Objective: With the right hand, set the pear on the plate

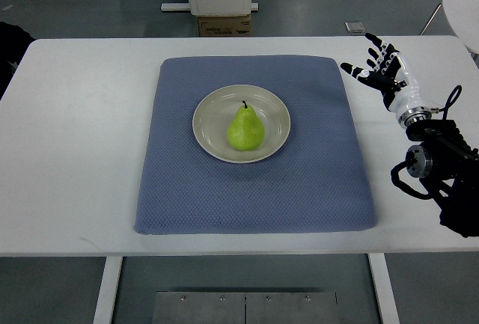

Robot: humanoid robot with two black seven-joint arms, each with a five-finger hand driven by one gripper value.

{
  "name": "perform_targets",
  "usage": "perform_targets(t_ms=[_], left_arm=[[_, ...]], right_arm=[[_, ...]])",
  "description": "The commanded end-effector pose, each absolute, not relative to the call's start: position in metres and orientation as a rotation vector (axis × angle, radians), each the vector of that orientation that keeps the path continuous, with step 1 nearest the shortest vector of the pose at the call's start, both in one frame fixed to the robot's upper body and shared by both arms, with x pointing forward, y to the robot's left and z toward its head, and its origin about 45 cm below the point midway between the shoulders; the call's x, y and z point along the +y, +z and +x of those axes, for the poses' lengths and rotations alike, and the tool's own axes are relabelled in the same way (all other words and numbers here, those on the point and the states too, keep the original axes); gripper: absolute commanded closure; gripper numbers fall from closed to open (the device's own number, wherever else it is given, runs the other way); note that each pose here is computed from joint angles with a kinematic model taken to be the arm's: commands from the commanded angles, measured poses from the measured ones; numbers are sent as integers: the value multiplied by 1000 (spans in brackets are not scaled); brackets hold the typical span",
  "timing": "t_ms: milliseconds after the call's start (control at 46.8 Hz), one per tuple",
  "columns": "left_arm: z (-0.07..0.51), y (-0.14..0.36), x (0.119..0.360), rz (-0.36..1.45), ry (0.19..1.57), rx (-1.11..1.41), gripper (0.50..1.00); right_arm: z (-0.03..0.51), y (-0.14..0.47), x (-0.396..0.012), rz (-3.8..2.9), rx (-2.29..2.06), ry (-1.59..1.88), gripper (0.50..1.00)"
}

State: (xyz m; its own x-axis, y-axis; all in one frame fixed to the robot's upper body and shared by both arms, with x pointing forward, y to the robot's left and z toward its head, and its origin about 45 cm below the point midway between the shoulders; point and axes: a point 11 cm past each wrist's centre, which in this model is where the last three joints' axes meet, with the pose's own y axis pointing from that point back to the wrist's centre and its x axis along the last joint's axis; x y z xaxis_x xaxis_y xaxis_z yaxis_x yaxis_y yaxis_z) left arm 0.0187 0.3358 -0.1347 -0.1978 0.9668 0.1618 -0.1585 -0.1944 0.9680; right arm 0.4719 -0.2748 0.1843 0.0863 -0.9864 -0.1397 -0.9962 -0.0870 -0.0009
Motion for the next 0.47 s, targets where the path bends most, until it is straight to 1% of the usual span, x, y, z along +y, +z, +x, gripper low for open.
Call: perform_targets(t_ms=[0, 449], left_arm=[[19, -135, 336, 1111, 1558, 1115, 500], [19, -135, 336, 1112, 1557, 1115, 500]], right_arm=[[472, 185, -280, -2188, 2063, 183, 500], [472, 184, -269, -1996, 2031, 337, 500]])
